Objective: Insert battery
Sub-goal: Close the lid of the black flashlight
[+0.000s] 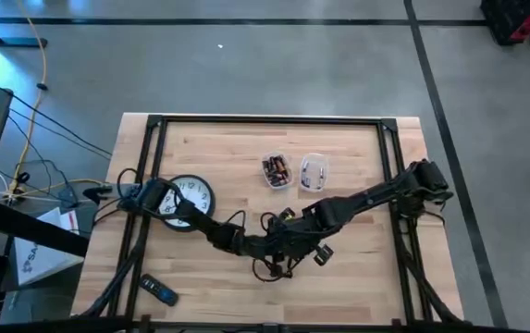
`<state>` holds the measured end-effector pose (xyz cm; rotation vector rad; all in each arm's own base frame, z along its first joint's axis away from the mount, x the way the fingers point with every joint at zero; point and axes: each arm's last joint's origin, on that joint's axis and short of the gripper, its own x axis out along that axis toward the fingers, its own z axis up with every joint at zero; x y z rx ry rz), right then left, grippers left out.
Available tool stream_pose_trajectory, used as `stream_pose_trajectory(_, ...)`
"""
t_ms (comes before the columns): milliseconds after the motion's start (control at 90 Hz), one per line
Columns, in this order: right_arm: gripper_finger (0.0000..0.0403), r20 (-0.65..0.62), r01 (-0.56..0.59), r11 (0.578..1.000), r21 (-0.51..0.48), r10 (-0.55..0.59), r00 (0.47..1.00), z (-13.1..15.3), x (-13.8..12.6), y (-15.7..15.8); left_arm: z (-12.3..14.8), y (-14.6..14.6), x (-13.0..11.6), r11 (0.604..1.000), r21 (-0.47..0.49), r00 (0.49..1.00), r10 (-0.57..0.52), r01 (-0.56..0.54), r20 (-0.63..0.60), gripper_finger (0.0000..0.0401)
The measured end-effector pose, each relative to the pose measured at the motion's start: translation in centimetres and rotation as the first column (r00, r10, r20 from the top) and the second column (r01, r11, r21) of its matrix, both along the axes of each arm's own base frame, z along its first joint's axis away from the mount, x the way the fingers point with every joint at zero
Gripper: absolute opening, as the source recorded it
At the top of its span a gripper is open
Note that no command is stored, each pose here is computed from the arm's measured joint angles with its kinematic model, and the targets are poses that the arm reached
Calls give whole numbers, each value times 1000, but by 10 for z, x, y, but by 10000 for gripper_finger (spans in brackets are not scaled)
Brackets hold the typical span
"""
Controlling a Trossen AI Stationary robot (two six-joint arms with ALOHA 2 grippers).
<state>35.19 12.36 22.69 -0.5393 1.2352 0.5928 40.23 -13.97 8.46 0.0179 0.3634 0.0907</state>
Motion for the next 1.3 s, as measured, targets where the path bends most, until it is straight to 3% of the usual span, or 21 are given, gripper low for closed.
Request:
stream_pose_trajectory(356,77,-56,262,963,55,-259,964,-4,0,1,0,0,0,1000,0,1000,0,0,0,99)
stream_pose_trajectory(500,77,-86,420,904,83,-413,906,-4,1,1,0,0,0,1000,-1,1000,0,0,0,99)
stream_pose_trajectory(622,76,-125,571,815,102,-559,820,-4,1,1,0,0,0,1000,-5,1000,1,-1,1,99)
stream_pose_trajectory(700,76,-156,698,707,113,-681,715,-5,1,1,0,0,0,1000,-7,1000,2,-2,1,99)
stream_pose_trajectory(867,76,-223,927,357,117,-900,375,-5,1,1,0,0,0,1000,-12,1000,9,-9,2,99)
stream_pose_trajectory(1033,76,-266,994,-9,113,-964,22,-5,0,2,0,0,0,1000,-11,1000,20,-20,4,99)
stream_pose_trajectory(1122,76,-278,978,-171,118,-951,-133,-5,-1,5,0,1,0,1000,-13,1000,23,-23,4,99)
stream_pose_trajectory(1178,76,-283,966,-228,121,-941,-187,-5,-2,7,0,0,0,1000,-14,1000,24,-23,4,99)
stream_pose_trajectory(1300,79,-286,949,-288,130,-927,-242,-5,-3,12,0,1,0,1000,-14,1000,24,-24,3,99)
